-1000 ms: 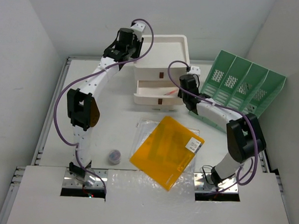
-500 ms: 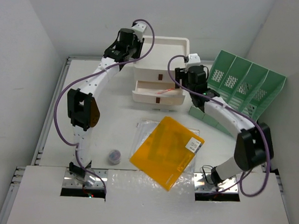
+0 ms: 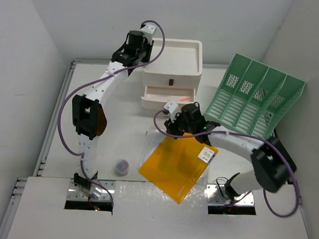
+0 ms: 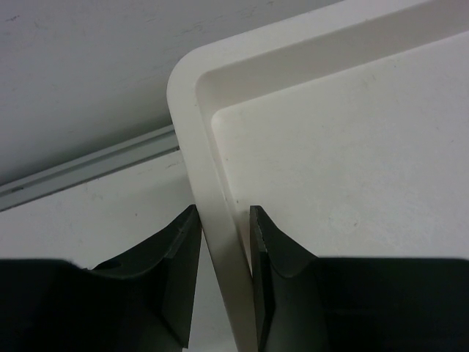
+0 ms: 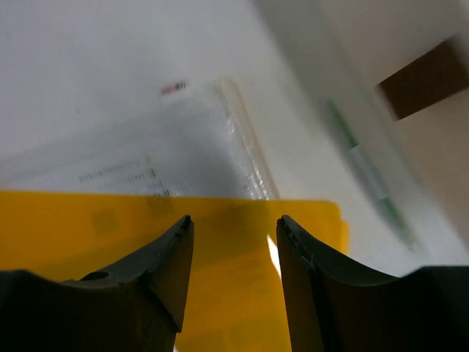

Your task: Organize the desk

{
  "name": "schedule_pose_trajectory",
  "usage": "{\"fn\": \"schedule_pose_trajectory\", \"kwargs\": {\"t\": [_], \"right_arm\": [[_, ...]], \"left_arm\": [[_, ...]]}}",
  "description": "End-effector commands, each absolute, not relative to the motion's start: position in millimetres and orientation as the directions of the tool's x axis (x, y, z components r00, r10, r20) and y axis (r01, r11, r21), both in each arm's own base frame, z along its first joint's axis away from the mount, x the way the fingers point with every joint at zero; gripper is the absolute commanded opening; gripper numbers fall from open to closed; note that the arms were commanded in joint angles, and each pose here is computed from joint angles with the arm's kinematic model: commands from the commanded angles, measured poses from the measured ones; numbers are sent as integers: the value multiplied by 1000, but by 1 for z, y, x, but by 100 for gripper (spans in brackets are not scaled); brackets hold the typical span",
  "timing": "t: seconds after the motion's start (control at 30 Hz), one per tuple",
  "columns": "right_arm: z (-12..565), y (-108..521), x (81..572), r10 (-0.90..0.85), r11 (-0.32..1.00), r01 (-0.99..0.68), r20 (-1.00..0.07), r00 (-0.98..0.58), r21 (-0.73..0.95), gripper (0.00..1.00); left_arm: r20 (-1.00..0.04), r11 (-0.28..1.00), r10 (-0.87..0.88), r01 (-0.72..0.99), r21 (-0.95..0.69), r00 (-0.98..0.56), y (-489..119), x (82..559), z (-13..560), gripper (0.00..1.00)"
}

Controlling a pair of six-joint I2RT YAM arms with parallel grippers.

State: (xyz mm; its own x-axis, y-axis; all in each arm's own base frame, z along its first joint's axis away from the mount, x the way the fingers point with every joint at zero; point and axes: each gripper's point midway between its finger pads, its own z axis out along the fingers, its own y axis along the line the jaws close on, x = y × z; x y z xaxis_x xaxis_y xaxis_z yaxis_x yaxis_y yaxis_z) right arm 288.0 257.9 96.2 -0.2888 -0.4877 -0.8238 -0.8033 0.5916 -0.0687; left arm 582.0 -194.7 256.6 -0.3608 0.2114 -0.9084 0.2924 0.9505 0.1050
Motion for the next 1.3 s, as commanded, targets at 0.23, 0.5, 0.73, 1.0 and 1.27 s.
{"fn": "schedule_pose_trajectory", "kwargs": {"t": [0.23,0.5,0.73,1.0,1.27], "right_arm": [[55,253,363,-607,678,-683,-732,-310,-273,54],[37,236,389,-639,717,-582,-697,-326,-384,69],[27,244,403,-667,689,-607,-674,-317,-396,72],[6,250,399,-572,672,-732,-706,-417,-112,71],[-33,242,346,-613,614,-786,-585,-531,71,39]], "left_arm": [[-853,931,290,334,147,-435,-191,568,229,0],[-849,925,309,341,165,-428,-191,573,222,0],[-849,922,314,350,166,-425,-194,578,216,0],[-846,911,335,372,178,-415,-197,579,214,0],[-854,911,336,368,187,-397,-195,578,224,0]]}}
